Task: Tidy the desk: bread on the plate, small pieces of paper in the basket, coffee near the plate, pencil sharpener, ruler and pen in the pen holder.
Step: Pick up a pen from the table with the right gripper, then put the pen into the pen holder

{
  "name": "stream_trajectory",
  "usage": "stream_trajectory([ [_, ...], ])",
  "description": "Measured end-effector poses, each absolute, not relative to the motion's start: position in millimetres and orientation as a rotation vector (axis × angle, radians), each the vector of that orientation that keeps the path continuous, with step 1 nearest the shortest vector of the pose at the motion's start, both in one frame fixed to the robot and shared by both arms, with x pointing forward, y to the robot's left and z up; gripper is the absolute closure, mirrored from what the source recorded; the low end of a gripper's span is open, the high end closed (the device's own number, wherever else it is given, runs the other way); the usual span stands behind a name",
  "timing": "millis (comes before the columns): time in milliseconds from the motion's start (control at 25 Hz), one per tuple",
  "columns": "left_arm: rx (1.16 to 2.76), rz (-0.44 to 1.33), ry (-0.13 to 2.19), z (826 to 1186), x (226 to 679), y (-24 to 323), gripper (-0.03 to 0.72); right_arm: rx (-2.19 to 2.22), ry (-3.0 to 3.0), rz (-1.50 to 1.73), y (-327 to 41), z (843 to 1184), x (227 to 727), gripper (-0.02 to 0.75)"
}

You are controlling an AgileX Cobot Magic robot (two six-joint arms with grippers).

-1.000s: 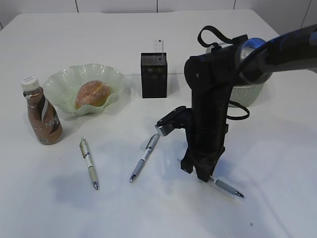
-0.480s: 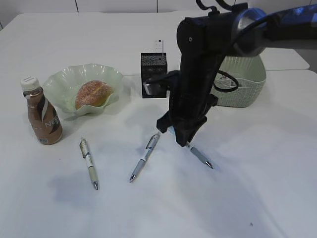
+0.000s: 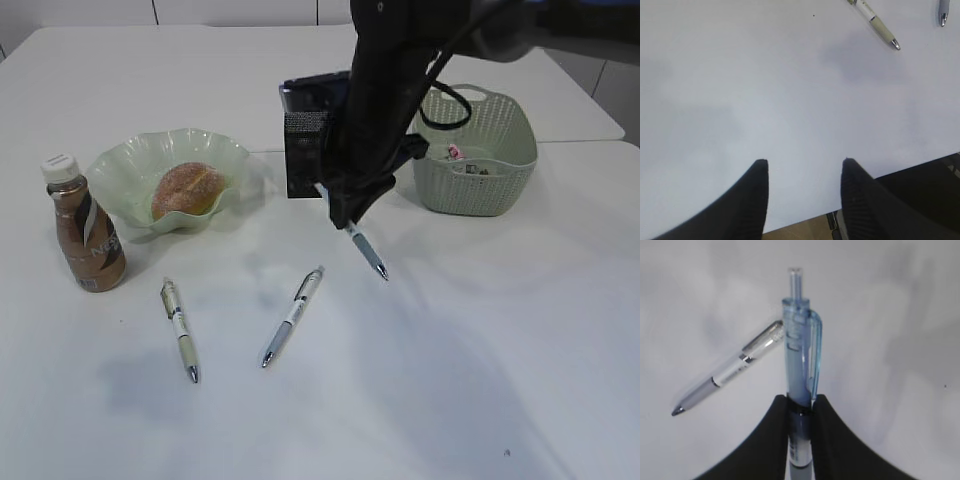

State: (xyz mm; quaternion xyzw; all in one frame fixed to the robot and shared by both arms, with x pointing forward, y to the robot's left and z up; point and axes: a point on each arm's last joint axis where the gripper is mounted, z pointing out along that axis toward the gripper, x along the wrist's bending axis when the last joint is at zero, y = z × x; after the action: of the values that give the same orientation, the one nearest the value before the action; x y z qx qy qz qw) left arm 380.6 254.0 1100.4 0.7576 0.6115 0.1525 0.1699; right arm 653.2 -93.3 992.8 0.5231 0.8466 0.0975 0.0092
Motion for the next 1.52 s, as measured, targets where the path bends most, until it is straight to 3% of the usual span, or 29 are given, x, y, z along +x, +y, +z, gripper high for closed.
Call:
stream_trajectory([
  [240, 2.132, 0.45, 1.719, 1102, 383, 253, 0.361, 1.569, 2.557, 0.491, -87, 1036, 666, 0.619],
  [480, 2.09, 0.488, 1.677, 1104, 387, 251, 0.361, 1.489, 2.43, 0.67, -83, 1056, 679, 0.619],
  [1240, 1.994, 0.582, 1.578, 1111, 398, 248, 0.368, 1.215, 2.022, 0.982, -94, 1083, 718, 0.619],
  [1520, 1.977, 0.64, 1.539, 1113, 403, 248, 0.377, 1.17, 1.888, 1.072, -111, 1067, 734, 0.619],
])
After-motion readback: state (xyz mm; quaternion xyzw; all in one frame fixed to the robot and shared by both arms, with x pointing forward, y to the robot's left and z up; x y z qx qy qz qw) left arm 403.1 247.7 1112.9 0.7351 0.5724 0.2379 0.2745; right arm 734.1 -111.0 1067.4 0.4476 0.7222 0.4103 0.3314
